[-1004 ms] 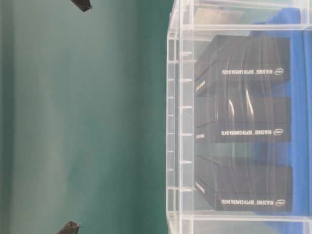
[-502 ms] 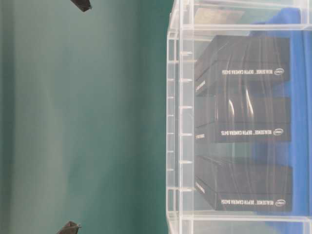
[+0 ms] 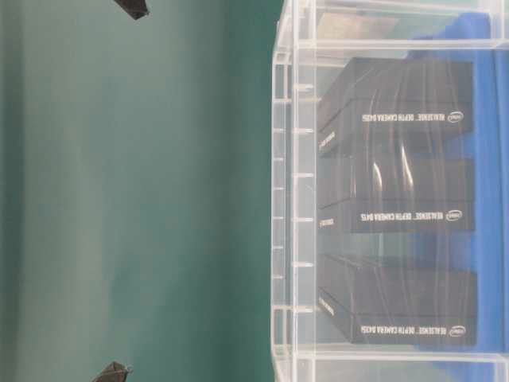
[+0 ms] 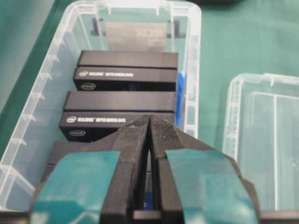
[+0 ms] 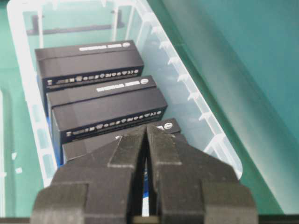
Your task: Clamp the lid of the box with both arms, then lift and open it.
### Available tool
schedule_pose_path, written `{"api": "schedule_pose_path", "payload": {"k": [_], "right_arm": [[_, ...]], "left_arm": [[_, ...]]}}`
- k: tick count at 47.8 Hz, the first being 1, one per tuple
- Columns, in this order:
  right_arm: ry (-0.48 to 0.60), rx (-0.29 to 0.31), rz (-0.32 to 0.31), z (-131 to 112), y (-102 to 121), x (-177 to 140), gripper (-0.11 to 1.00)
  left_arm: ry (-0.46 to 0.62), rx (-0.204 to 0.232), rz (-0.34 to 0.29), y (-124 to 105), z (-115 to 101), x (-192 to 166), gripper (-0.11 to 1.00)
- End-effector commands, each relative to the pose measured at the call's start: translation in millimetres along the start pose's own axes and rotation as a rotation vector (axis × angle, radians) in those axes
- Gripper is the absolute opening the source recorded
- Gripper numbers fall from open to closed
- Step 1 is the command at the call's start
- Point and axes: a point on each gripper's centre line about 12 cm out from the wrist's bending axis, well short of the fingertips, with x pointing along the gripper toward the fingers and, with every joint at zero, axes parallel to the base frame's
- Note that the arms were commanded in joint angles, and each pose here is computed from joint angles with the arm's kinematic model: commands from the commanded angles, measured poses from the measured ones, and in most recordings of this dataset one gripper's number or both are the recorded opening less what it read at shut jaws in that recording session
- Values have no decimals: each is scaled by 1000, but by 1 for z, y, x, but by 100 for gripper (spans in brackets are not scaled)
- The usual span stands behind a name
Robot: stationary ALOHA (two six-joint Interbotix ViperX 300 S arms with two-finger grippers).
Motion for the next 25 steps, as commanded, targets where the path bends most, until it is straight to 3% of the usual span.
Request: {"api": "schedule_pose_path", "payload": {"k": [1, 25], "right_arm": [[-15, 0, 9, 6, 2, -1, 0], [-15, -1, 13, 6, 3, -1, 0]], "left_arm": [[-19, -2, -2, 0, 6, -2, 1], [-43, -4, 0, 0, 7, -11, 1]]}}
